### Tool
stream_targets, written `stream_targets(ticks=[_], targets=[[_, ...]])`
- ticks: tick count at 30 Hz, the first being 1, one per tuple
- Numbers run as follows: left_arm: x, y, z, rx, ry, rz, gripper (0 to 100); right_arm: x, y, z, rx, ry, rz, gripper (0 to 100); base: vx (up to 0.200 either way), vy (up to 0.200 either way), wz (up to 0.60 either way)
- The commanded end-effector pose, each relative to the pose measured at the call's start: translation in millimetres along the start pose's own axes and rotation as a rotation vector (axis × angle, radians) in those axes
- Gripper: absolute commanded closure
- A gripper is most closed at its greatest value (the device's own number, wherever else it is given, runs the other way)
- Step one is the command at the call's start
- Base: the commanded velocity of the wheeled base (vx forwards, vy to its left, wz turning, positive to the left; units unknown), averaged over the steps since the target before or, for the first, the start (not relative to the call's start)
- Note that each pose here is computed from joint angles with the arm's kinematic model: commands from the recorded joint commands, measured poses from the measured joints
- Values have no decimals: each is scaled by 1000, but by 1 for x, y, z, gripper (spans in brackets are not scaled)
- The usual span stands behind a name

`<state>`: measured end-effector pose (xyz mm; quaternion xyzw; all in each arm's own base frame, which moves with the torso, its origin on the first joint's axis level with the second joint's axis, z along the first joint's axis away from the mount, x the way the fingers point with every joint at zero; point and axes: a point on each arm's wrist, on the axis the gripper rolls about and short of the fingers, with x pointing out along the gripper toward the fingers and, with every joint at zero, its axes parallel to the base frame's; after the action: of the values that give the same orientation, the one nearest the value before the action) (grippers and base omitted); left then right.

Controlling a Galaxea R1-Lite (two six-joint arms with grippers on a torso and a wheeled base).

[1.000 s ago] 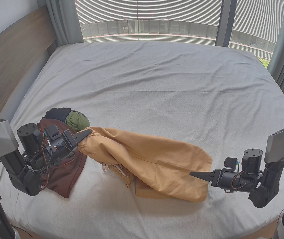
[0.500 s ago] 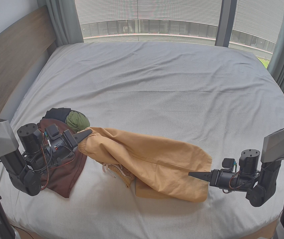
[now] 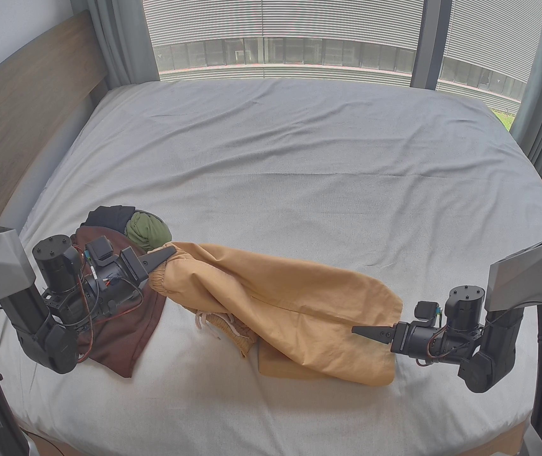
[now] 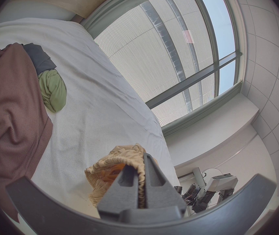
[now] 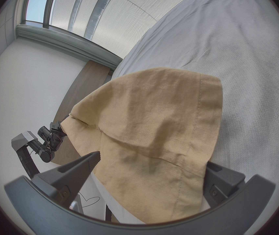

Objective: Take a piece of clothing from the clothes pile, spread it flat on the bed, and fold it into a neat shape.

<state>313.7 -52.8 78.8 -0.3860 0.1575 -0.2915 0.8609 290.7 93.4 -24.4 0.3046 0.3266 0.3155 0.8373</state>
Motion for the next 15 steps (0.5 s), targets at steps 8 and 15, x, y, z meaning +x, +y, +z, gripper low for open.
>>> stream_targets(ticks=[8,15], targets=[[0,0,0,-1,-1,-1,100,-2,12,5,-25,-15,29,0,0,0,0],[0,0,0,-2,1,1,100,-1,9,4,-19,-11,23,100,0,0,0]])
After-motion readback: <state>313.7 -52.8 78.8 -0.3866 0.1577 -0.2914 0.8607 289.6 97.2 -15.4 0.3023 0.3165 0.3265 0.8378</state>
